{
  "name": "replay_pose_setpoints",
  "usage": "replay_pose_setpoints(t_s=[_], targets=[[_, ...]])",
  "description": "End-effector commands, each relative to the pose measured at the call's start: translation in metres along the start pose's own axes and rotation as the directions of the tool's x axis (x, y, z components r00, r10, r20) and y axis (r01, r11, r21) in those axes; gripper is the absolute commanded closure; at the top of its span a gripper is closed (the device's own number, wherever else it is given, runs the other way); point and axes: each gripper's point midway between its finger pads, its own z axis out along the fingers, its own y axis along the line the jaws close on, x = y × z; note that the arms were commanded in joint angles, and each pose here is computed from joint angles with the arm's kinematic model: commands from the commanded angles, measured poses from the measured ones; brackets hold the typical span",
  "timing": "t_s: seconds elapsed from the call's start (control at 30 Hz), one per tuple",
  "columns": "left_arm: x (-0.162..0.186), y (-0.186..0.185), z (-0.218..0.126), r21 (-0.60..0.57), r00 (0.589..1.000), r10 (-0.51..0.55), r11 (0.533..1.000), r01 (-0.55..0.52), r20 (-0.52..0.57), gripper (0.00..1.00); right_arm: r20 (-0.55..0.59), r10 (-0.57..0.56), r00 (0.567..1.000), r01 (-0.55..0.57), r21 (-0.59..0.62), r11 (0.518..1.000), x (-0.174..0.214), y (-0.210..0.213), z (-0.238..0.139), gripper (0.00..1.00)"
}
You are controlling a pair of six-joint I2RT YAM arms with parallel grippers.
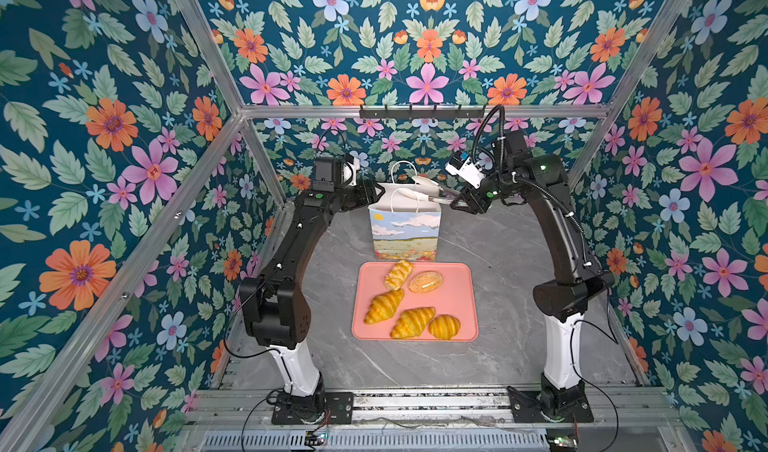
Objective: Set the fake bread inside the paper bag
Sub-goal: 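Withdraw the tongs from the bag and move them toward the tray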
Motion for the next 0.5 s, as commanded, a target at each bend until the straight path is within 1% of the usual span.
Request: replay_pose_setpoints(t_s=[0.0, 0.23, 0.47], targets=[[-0.003, -0.004, -0.006, 0.002, 1.000, 0.006, 1.000, -0.006, 0.015, 0.28, 0.038, -0.007, 0.999, 0.008, -0.017, 1.000, -0.008, 0.011, -0.015, 0.52], [-0.005, -0.007, -0.018, -0.011, 0.999, 0.019, 1.000, -0.019, 0.037, 0.28, 0.074, -0.018, 0.997, 0.019, -0.004, 1.000, -0.015, 0.028, -0.048, 0.52], [-0.010, -0.006, -0.038, -0.075, 0.996, 0.059, 0.996, -0.054, 0.071, 0.27, 0.085, -0.011, 0.996, 0.011, 0.002, 1.000, -0.007, 0.052, -0.082, 0.53]])
